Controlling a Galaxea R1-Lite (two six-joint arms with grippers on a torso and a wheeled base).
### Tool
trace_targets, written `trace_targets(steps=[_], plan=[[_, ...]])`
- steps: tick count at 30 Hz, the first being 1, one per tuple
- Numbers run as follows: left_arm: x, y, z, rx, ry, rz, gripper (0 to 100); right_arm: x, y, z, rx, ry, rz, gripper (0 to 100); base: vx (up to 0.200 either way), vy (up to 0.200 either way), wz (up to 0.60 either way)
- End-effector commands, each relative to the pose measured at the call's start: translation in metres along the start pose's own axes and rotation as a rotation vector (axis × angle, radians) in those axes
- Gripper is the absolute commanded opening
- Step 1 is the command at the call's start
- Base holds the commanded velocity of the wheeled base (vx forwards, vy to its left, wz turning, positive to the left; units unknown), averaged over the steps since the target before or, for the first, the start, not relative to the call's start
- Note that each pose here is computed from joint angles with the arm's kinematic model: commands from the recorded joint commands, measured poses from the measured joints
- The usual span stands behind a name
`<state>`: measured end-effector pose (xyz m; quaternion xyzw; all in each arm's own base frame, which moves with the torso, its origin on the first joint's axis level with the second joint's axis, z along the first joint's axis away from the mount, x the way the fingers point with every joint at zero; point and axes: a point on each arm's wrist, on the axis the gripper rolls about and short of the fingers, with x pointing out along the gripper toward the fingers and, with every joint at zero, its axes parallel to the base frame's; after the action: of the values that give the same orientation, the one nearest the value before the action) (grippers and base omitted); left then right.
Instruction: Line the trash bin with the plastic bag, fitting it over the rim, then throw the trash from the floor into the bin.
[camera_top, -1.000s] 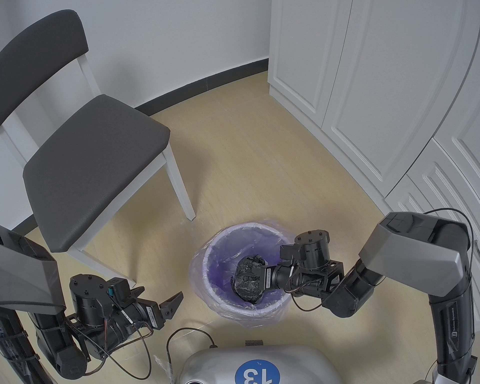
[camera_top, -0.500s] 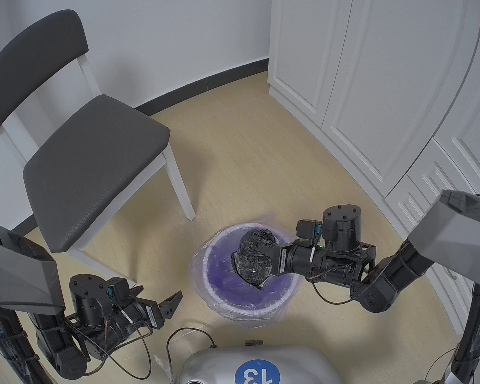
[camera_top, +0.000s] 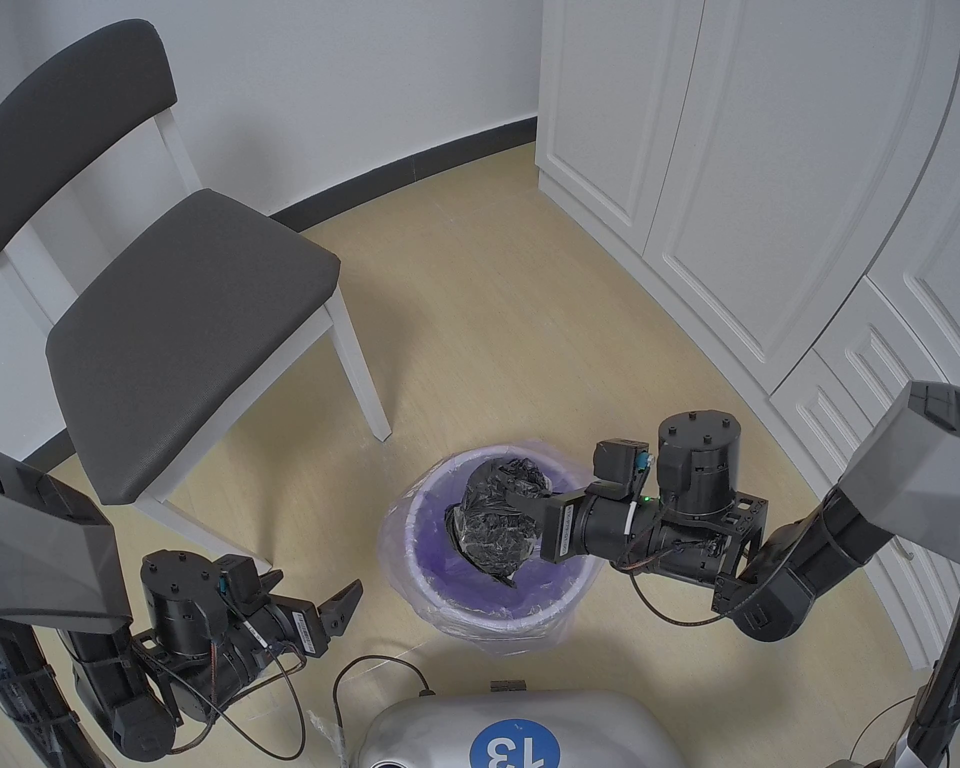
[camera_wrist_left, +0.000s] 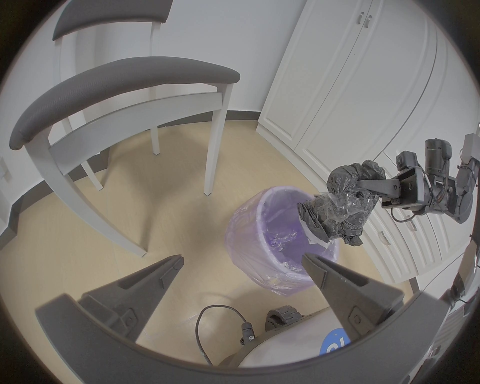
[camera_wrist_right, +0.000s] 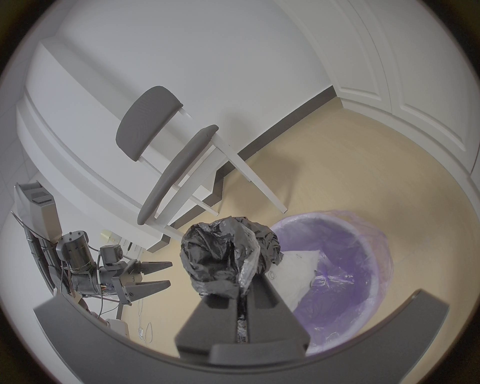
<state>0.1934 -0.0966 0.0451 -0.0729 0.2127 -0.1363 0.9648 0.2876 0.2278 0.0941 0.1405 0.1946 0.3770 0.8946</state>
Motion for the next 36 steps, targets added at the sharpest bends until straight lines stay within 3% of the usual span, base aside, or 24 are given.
trace_targets(steps=[1,4,5,17,23,26,28,31,36], plan=[[-0.003,0.000,-0.001,0.002,-0.002,-0.002,100,-0.005,0.001,0.003,-0.012,-0.003,-0.001,0,0.000,0.000,0.00],[-0.003,0.000,-0.001,0.002,-0.002,-0.002,100,-0.004,-0.001,-0.001,-0.032,0.005,-0.006,0,0.000,0.000,0.00],[-0.003,0.000,-0.001,0.002,-0.002,-0.002,100,-0.003,-0.001,0.000,-0.030,-0.004,-0.001,100,0.000,0.000,0.00],[-0.002,0.000,-0.003,0.005,0.004,0.014,100,-0.005,-0.006,0.007,-0.035,-0.031,0.000,100,0.000,0.000,0.00],[-0.001,0.000,-0.005,0.007,0.016,0.018,100,-0.005,-0.024,0.019,-0.035,-0.068,-0.047,100,0.000,0.000,0.00],[0.002,0.001,-0.009,0.010,0.035,0.023,100,-0.006,-0.061,0.024,-0.106,-0.060,-0.147,100,0.000,0.000,0.00],[0.003,0.002,-0.011,0.012,0.046,0.028,100,-0.007,-0.097,0.017,-0.201,0.004,-0.239,100,0.000,0.000,0.00],[0.004,0.001,-0.012,0.014,0.051,0.028,100,-0.008,-0.135,0.005,-0.278,0.087,-0.319,100,0.000,0.000,0.00],[0.003,0.000,-0.012,0.017,0.050,0.022,100,-0.009,-0.169,-0.015,-0.337,0.178,-0.334,100,0.000,0.000,0.00]])
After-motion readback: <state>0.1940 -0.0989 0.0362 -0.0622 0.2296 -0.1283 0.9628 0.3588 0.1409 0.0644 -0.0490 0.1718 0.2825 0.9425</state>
